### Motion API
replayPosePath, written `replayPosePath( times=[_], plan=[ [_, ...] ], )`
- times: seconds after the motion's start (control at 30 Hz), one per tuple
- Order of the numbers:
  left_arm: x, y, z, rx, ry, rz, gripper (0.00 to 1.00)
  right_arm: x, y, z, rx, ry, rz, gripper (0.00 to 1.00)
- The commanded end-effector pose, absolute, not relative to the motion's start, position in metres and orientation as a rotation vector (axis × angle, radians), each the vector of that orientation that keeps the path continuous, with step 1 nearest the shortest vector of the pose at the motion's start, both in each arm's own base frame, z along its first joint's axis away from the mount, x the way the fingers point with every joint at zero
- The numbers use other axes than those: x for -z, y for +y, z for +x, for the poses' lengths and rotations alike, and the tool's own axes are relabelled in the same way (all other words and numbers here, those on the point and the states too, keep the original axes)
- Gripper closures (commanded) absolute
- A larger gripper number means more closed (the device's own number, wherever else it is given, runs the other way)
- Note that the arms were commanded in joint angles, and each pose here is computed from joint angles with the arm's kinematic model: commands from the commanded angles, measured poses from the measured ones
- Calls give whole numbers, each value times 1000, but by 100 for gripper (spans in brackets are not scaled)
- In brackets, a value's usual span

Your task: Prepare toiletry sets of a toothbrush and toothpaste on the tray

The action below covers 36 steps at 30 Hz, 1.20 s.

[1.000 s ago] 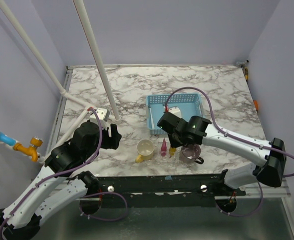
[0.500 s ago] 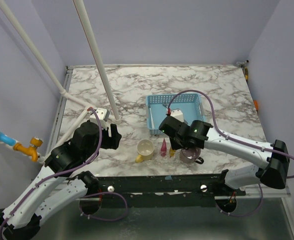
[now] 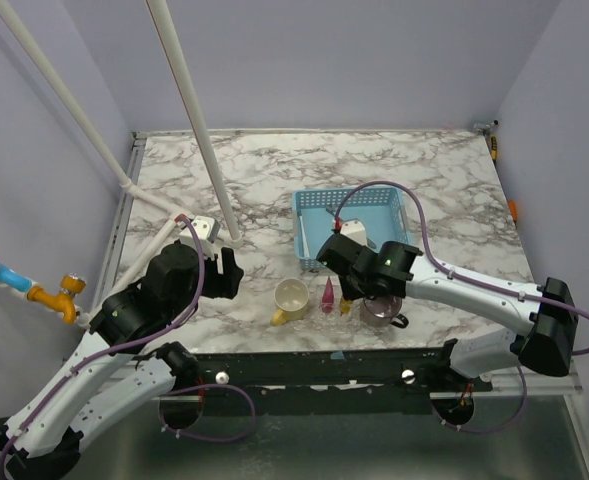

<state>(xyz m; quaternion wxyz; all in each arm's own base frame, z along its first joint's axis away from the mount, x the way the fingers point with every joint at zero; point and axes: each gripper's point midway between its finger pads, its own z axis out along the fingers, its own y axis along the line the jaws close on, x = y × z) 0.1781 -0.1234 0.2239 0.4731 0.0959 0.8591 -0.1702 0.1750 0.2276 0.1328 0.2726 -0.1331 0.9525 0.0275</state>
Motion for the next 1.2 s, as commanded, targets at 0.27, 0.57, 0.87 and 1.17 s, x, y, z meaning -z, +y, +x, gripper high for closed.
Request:
replayPosePath(
  times=[0.27,0.57,0.87,1.17],
  plan=[
    [-222,-126,179,433,2104,237,30,-128,233,179,-73,2551,-335,81],
    [-221,-126,179,426,2104,237,30,-164,230,189,-59,2492,-302,67],
    [-222,-127,179,430,2095,248,29,-205,230,217,55,2374,-298,61],
    [-225,-121,183,401,2070,229,28,-211,249,282,71,2337,-346,61]
  ],
)
